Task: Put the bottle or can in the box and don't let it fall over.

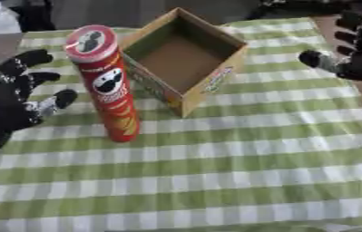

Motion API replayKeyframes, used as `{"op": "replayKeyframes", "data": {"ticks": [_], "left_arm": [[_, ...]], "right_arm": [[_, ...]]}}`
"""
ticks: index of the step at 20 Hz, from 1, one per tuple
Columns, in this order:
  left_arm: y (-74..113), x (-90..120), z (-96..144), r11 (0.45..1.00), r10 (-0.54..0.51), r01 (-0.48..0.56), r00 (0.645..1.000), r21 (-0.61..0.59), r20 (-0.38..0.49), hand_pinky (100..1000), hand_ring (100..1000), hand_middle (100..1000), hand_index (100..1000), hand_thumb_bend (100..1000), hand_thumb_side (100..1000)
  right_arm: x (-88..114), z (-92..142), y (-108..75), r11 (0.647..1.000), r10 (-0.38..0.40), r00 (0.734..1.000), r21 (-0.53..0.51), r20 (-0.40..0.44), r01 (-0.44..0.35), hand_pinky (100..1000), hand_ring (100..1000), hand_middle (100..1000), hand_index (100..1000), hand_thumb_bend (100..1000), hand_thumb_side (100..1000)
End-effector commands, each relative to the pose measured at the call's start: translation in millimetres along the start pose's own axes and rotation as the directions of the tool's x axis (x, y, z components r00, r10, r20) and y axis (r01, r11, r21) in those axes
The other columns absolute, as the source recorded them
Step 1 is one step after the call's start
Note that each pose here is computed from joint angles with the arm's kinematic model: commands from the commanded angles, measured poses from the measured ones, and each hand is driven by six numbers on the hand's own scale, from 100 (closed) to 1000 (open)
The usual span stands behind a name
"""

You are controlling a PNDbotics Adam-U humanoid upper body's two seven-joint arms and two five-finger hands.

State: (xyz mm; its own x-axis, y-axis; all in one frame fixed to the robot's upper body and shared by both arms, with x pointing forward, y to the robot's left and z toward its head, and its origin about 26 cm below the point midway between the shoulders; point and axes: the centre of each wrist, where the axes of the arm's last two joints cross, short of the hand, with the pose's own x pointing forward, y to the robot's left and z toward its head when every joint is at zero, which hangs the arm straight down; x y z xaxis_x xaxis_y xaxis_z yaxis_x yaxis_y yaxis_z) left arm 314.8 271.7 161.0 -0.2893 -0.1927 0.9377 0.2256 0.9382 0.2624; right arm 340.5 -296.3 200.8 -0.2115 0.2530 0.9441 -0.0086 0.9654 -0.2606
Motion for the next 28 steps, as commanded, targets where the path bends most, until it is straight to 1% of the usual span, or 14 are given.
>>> {"op": "replayKeyframes", "data": {"ticks": [1,6,11,18,24,28], "left_arm": [[1.6,8.1,-2.5,1.0,-0.016,0.017,1.0,-0.014,0.027,1000,765,829,866,746,215],[-4.7,9.9,-6.2,0.996,0.007,-0.004,1.0,-0.093,0.029,1000,770,833,864,749,239],[-9.1,10.3,-11.6,0.991,0.022,-0.018,0.999,-0.136,0.025,1000,772,835,865,757,254],[-16.6,7.0,-22.9,0.988,0.028,-0.026,1.0,-0.155,0.011,1000,772,835,864,765,258],[-21.5,-0.3,-30.0,0.988,0.012,-0.015,1.0,-0.152,-0.022,1000,773,836,864,779,275],[-26.0,-0.6,-33.8,0.985,0.012,-0.015,1.0,-0.174,-0.017,1000,777,839,864,785,282]], "right_arm": [[10.4,-1.0,-2.9,1.0,0.007,0.999,0.0,0.033,-0.007,1000,1000,954,959,749,157],[9.9,-1.1,-1.9,1.0,0.0,1.0,0.0,0.031,0.0,1000,1000,952,956,748,156],[10.0,-1.1,-1.4,1.0,-0.001,0.999,0.001,0.033,0.001,1000,1000,952,956,751,158],[8.9,-0.9,-0.6,1.0,-0.006,1.0,0.005,0.03,0.006,1000,1000,952,956,749,157],[8.0,-0.7,-0.1,1.0,-0.01,1.0,0.008,0.028,0.01,1000,1000,951,956,748,156],[7.6,-0.9,0.4,1.0,-0.012,1.0,0.008,0.026,0.012,1000,1000,951,957,748,156]]}}
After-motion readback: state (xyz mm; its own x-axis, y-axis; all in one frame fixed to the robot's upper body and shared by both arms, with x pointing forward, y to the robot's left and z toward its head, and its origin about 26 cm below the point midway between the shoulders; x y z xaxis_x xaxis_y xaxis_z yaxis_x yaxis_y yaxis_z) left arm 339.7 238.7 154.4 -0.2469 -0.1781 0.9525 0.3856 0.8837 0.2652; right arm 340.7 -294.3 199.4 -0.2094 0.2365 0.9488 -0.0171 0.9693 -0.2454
